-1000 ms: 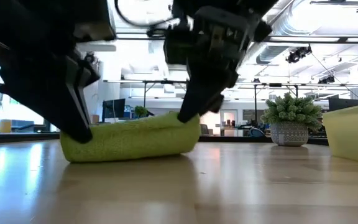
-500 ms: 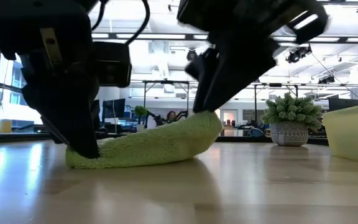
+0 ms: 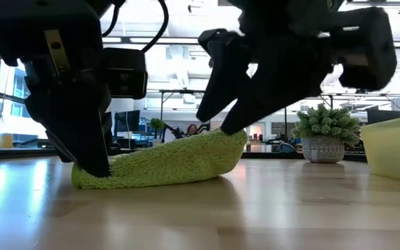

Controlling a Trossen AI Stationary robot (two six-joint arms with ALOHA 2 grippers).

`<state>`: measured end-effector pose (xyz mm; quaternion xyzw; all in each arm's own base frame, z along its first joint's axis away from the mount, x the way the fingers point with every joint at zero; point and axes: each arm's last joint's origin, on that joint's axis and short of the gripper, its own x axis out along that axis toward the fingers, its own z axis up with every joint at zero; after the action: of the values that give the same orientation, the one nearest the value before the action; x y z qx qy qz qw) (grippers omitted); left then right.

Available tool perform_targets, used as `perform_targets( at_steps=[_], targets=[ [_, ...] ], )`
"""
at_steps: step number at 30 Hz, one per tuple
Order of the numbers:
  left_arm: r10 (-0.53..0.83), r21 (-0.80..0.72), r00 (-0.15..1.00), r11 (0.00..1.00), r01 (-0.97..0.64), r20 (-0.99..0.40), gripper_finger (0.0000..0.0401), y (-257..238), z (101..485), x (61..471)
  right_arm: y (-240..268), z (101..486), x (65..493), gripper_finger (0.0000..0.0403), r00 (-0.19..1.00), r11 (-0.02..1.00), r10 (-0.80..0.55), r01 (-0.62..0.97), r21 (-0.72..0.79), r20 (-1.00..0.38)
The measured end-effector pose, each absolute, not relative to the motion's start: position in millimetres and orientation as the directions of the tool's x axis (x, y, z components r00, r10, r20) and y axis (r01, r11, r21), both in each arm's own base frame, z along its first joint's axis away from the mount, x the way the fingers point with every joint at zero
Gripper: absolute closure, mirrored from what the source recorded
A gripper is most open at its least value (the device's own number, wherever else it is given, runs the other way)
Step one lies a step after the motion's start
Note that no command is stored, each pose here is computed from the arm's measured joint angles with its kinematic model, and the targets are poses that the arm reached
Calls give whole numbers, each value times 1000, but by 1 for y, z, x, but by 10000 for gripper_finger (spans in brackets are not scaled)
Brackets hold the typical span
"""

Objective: Roll microfiber towels into tight, uniform cylinder then place into a basket
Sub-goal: Roll the green microfiber cloth

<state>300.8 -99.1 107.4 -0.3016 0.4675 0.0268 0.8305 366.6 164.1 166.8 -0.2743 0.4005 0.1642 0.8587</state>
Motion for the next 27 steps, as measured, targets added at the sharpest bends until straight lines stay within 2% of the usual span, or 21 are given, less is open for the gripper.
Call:
perform_targets(
  at_steps=[7,15,19,25,27],
  targets=[
    [-239,-478,564,816,-324,-791,401,-99,107,301,166,153,370,224,611,797,49,-500,-338,-790],
    [-253,-483,559,818,-312,-789,401,-100,107,301,164,142,371,237,616,819,-70,-414,-398,-785],
    [-258,-486,558,817,-310,-789,401,-100,107,301,164,141,370,281,611,840,-74,-388,-380,-788],
    [-271,-498,555,810,-310,-787,401,-101,108,301,170,140,366,375,596,865,-63,-367,-342,-800],
    [-271,-500,558,809,-309,-784,401,-100,109,301,171,139,364,395,580,876,-36,-374,-305,-814]
  ],
)
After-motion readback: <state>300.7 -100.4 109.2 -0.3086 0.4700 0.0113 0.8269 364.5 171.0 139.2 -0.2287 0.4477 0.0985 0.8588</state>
